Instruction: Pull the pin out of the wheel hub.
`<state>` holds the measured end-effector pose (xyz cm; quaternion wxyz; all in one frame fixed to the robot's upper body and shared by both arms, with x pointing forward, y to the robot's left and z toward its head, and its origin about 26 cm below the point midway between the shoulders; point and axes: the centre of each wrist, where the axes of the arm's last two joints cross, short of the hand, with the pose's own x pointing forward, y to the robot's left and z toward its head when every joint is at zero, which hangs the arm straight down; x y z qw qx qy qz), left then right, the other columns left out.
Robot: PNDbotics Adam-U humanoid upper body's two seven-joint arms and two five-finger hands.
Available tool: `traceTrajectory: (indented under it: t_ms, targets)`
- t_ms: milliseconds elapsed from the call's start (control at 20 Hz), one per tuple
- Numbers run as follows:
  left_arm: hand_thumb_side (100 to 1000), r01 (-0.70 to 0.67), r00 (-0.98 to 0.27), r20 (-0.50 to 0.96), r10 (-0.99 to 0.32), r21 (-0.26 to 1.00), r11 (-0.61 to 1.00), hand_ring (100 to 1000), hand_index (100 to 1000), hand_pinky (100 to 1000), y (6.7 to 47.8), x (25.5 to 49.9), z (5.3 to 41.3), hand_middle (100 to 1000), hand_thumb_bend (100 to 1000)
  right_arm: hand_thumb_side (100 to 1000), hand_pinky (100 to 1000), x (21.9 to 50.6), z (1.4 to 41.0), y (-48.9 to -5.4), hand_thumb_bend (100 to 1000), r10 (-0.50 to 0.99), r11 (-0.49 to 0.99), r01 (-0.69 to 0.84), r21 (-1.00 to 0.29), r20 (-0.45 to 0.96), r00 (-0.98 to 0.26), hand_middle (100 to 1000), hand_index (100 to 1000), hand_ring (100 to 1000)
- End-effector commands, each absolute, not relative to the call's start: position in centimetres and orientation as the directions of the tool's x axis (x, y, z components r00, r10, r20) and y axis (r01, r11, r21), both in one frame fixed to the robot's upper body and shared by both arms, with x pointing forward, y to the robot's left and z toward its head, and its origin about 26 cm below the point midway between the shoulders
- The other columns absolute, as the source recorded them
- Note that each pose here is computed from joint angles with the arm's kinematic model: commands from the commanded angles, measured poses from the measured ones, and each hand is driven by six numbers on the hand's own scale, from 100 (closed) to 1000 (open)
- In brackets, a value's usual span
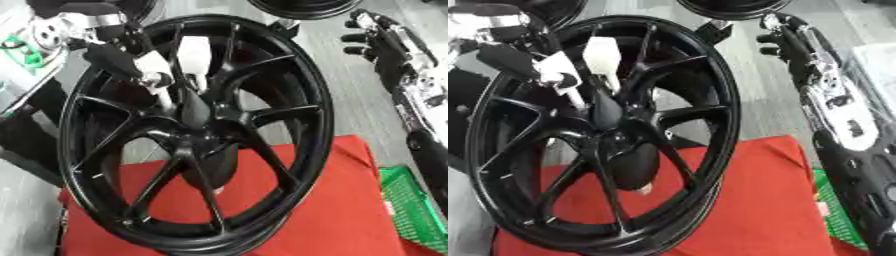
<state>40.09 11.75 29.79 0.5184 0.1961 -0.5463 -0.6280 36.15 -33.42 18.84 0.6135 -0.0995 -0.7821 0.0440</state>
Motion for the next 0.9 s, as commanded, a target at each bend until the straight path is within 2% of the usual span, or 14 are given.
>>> traceTrajectory:
  t_ms: [50,450,550,600,900]
  targets:
    - [279,0.423,-0.383,0.311,-0.87,0.896,0.134,807,652,783,11.99,39.94,31.05,710,446,611,785,36.13,19.87,-33.54,100,0.23,0.972,0.105,-0.209,0.939,-0.256,801,823,780]
    - [211,0.457,-0.393,0.274,-0.878,0.887,0.072,802,566,783,12.26,39.85,30.87,685,430,619,785,36.11,19.9,-33.64,100,0.231,0.972,0.109,-0.21,0.939,-0.256,802,823,781]
    - [166,0.465,-0.401,0.264,-0.877,0.884,0.054,800,554,782,12.26,39.72,30.96,678,414,621,785,36.1,19.86,-33.68,100,0.233,0.971,0.11,-0.211,0.939,-0.254,802,823,781]
    - [103,0.468,-0.404,0.259,-0.877,0.883,0.046,798,544,781,12.29,39.66,31.01,672,384,623,785,36.09,19.83,-33.7,100,0.233,0.971,0.11,-0.212,0.939,-0.253,802,823,781]
    - [100,0.448,-0.406,0.235,-0.883,0.893,0.032,786,478,773,12.4,39.56,31.35,650,308,629,785,36.09,19.72,-33.71,100,0.235,0.971,0.108,-0.214,0.939,-0.25,803,824,782]
